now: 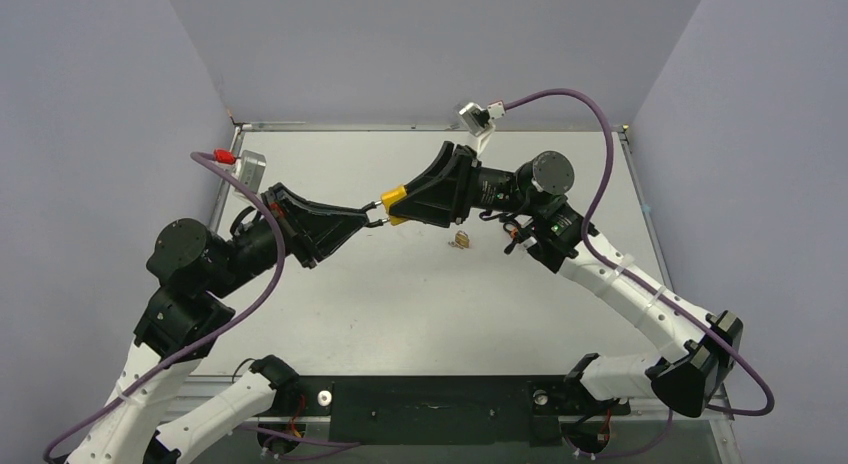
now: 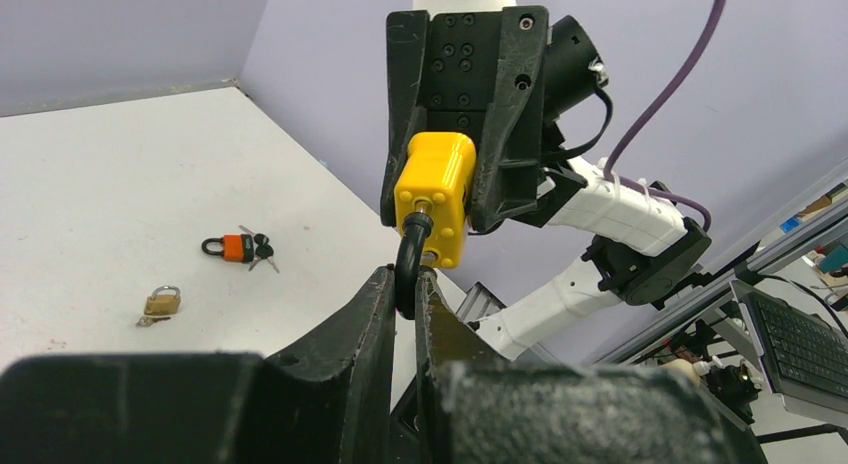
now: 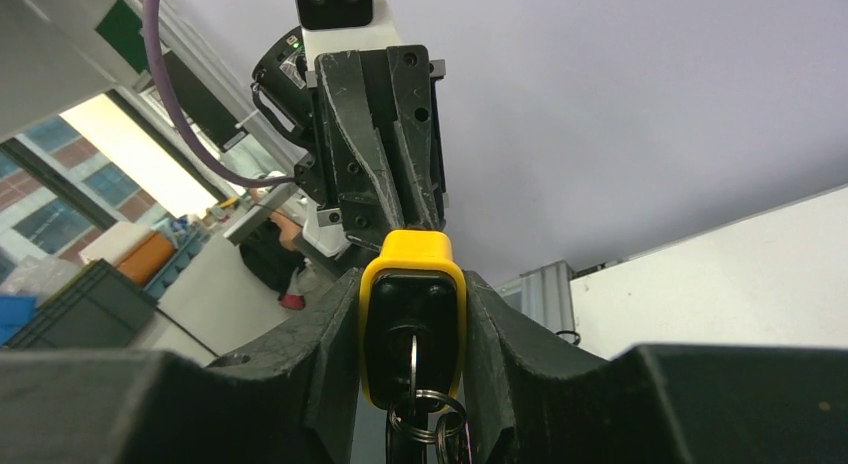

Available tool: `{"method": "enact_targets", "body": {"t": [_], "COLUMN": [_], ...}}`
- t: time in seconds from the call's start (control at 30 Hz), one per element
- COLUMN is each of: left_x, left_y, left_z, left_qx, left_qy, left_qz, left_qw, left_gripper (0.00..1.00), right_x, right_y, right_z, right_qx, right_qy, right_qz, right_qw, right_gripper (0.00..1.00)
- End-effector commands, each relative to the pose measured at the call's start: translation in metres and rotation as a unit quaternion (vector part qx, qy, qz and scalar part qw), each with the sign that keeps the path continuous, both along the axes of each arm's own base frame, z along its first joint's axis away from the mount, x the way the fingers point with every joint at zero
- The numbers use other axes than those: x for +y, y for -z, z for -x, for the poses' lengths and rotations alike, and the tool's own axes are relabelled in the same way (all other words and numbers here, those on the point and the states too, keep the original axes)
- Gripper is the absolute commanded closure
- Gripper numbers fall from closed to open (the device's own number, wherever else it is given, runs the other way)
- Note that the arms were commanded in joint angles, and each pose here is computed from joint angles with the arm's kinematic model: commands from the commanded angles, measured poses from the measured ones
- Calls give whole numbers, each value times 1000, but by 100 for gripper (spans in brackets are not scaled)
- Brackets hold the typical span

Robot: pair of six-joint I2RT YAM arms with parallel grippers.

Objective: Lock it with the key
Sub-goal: Lock the lock.

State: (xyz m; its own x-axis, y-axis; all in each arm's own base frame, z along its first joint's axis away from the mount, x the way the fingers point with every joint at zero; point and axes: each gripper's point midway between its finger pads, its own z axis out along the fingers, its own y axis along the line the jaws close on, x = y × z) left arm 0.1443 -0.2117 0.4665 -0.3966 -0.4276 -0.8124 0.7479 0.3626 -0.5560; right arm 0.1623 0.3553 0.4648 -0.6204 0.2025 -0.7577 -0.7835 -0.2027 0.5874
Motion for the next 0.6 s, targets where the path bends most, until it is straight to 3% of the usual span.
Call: {"method": "enact_targets", "body": {"t": [0.0, 0.23, 0.57], "left_x": [-1, -21, -38], "left_y": [-43, -34, -53], "left_z": [32, 15, 10], "left_qx": [-52, -5, 9], "left_qy": [62, 83, 128], "left_qz": [40, 41, 96], "left_qw": [996, 996, 987], "left_gripper": [100, 100, 100], "right_x": [10, 27, 35], "right_y": [-5, 35, 79], "right_z": [-12, -13, -13], "right_qx": [-43, -62, -66], "right_qy": [84, 119, 127], "right_qz": [28, 120, 188], "right_qw": [995, 984, 972], "right_gripper": [100, 100, 100]}}
